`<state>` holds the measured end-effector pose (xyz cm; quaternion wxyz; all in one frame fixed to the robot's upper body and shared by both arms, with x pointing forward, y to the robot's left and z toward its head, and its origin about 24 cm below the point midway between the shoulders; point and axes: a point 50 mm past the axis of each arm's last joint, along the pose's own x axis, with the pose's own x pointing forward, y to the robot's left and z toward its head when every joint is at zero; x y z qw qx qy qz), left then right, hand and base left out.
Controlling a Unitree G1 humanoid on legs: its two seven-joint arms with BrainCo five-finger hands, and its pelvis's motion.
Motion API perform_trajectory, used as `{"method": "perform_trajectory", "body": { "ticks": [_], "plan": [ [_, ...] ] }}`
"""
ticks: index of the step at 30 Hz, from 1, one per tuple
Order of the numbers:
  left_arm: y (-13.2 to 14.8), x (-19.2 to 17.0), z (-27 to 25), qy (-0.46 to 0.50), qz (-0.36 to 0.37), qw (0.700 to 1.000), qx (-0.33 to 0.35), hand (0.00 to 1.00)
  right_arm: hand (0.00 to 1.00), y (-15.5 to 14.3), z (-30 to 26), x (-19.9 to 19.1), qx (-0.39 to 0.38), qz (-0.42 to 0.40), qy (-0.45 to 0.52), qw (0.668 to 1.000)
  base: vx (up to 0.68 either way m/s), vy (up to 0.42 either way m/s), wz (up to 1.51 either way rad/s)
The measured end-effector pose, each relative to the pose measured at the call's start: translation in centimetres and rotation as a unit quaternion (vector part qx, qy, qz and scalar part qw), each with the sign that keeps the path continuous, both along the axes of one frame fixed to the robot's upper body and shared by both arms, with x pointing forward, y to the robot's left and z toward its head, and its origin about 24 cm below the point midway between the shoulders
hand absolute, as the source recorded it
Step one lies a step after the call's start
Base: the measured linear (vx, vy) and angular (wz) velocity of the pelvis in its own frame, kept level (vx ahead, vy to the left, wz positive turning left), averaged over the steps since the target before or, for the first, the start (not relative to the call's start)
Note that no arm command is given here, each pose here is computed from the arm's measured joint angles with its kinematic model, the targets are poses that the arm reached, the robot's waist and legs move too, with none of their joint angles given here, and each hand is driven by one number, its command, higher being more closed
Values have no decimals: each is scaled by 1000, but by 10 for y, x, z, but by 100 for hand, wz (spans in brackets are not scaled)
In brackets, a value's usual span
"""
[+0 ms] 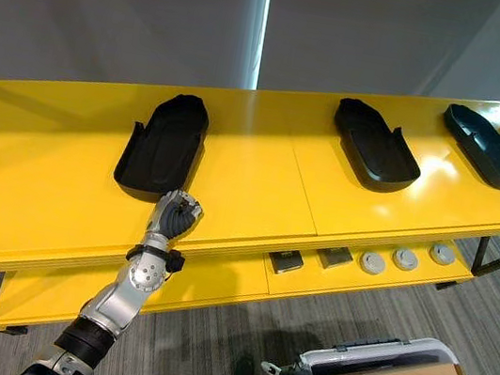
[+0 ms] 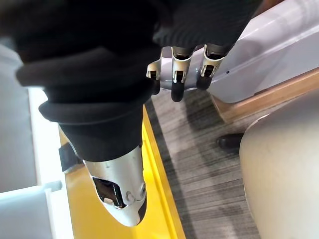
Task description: Walk over and take plastic housings, then place them on the shelf
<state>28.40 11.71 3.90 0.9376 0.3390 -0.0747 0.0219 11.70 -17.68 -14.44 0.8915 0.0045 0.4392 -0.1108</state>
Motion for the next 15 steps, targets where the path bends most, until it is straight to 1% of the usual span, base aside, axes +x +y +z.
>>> {"method": "perform_trajectory", "body": {
  "ticks": [9,12,13,14,15],
  "plan": [
    [2,1,1,-1,4,1000,-10,100,0,0,0,0,0,-1,0,1000,-8,-1,3],
    [2,-4,23,-46,0,998,-40,100,0,0,0,0,0,-1,1,1000,-14,-3,15],
    [3,-7,35,-71,-4,996,-58,100,0,0,0,0,0,-1,1,1000,-41,2,18],
    [7,-14,57,-122,-6,989,-87,100,0,0,-1,0,-1,-1,3,1000,-35,3,19],
    [9,-17,67,-145,-4,984,-99,100,0,-1,-1,-1,-1,-1,3,1000,-37,10,21]
  ]
}}
